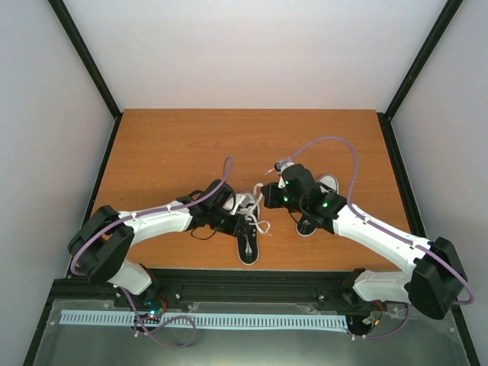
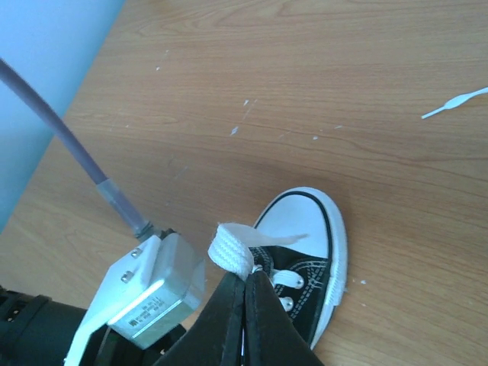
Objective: Tie the shoes
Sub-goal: Cross the shoelace with the shoelace.
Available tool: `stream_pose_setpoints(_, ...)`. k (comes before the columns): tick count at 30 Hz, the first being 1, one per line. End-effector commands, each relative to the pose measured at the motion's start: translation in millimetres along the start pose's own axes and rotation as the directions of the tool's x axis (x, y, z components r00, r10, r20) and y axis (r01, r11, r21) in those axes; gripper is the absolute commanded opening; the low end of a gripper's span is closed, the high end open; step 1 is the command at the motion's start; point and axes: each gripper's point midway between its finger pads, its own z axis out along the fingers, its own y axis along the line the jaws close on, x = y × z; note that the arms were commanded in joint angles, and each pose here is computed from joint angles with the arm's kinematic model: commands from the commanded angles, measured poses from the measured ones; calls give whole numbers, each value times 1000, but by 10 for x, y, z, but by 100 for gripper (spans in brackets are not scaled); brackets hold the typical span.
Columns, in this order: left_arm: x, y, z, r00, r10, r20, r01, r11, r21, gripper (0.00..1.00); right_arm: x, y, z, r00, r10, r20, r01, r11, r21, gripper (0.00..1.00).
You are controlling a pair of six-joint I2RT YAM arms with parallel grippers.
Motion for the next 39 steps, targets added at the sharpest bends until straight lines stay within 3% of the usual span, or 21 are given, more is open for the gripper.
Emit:
stream_pose_setpoints(1, -14, -48, -67, 996, 93, 11, -93, 996, -6, 16, 67, 106, 48, 1000, -18, -13, 18, 999, -41, 3)
stream_pose_setpoints(3, -11, 27, -129, 995, 94, 32, -92, 994, -57, 33, 92, 115, 56, 1000, -13, -15, 12, 999, -46, 3)
stream_pose_setpoints(6, -81, 111, -304, 987, 124, 107, -108, 984, -144, 51, 109, 122, 56, 1000, 1, -10, -2, 998, -55, 3)
stream_pose_setpoints(10, -316, -23, -558, 949, 192, 249, -154, 974, -163, 59, 112, 86, 55, 1000, 26, -4, -26, 999, -40, 3)
stream_pose_setpoints(13, -554, -300, -693, 893, 254, 370, -235, 967, -98, 64, 96, 61, 34, 999, 53, 6, -53, 998, -27, 3)
stream_pose_setpoints(19, -889, -555, -627, 840, 324, 436, -336, 941, -52, 59, 57, 78, -19, 996, 91, 19, -91, 995, -32, 3)
stream_pose_setpoints(33, -1002, -671, -420, 840, 320, 439, -370, 929, 32, 44, 68, 49, -65, 994, 109, 17, -109, 994, -17, 3)
stream_pose_setpoints(39, -1027, -671, -385, 843, 316, 436, -368, 929, 36, 31, 68, 40, -59, 993, 115, 17, -114, 993, -12, 3)
